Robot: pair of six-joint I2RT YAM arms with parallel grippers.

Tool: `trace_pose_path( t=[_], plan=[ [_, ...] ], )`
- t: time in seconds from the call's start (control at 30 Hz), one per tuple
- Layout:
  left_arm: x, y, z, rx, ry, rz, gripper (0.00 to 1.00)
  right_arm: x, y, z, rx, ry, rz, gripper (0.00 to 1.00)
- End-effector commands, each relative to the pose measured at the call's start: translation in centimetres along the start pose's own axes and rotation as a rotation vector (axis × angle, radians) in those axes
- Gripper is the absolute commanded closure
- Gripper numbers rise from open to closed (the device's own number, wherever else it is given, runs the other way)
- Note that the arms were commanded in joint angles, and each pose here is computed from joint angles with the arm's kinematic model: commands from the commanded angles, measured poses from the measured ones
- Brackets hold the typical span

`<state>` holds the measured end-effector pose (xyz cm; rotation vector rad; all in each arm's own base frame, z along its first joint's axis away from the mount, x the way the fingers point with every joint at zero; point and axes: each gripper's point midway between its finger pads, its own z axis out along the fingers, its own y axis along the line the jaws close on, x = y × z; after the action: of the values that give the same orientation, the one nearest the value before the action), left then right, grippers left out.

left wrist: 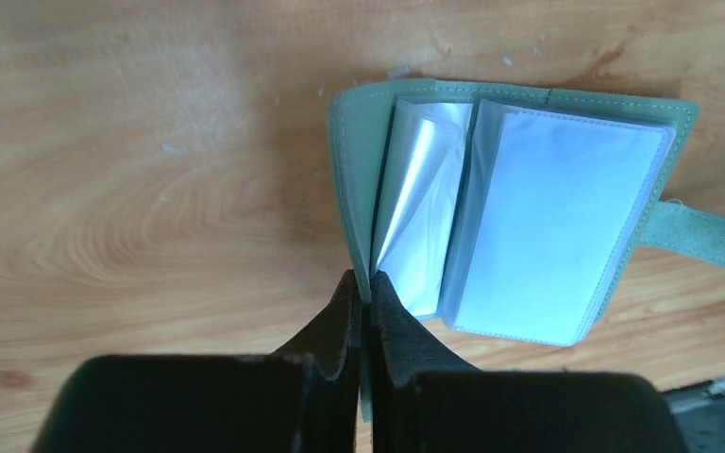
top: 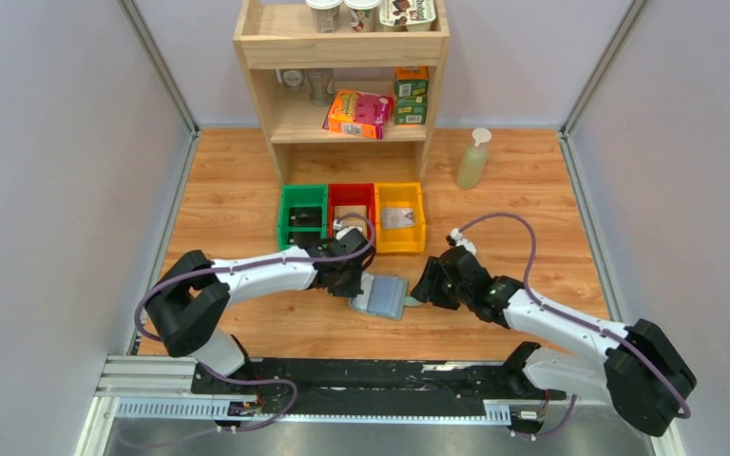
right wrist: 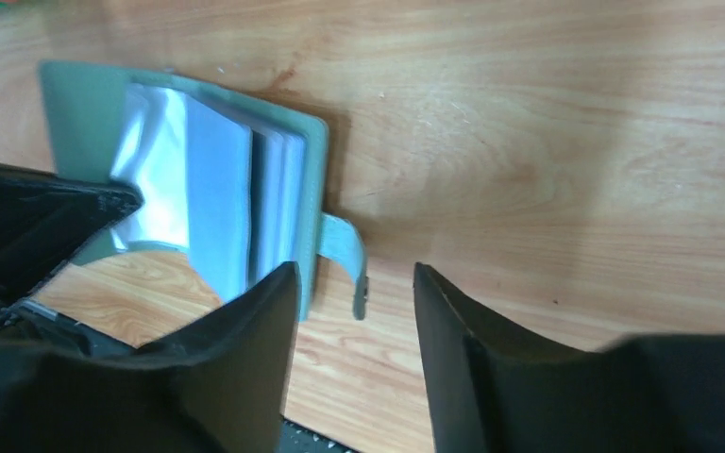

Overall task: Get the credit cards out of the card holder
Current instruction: Open the card holder at the center of the board.

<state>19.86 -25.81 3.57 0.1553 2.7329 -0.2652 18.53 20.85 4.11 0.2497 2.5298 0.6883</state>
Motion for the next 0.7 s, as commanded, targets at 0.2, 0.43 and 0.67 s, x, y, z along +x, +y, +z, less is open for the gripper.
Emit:
trace_pose_path(
  t=[0.2,0.43,0.67],
  plan=[
    [0.8,-2.2,-1.1,0.199,-0.038,-0.193,1.00,-4.9,5.4,-7.0,-0.120,-0.103,-0.168,0.00],
    [0.9,-2.5,-0.9,0.256,-0.072,-0.261,1.00,-4.8,9.4,-8.1,-0.343,-0.118,-0.162,0.00],
    [1.2,-3.2,-0.2,0.298,-0.066,-0.297,1.00,-2.6,9.8,-5.3,-0.367,-0.011,-0.103,0.00]
  ],
)
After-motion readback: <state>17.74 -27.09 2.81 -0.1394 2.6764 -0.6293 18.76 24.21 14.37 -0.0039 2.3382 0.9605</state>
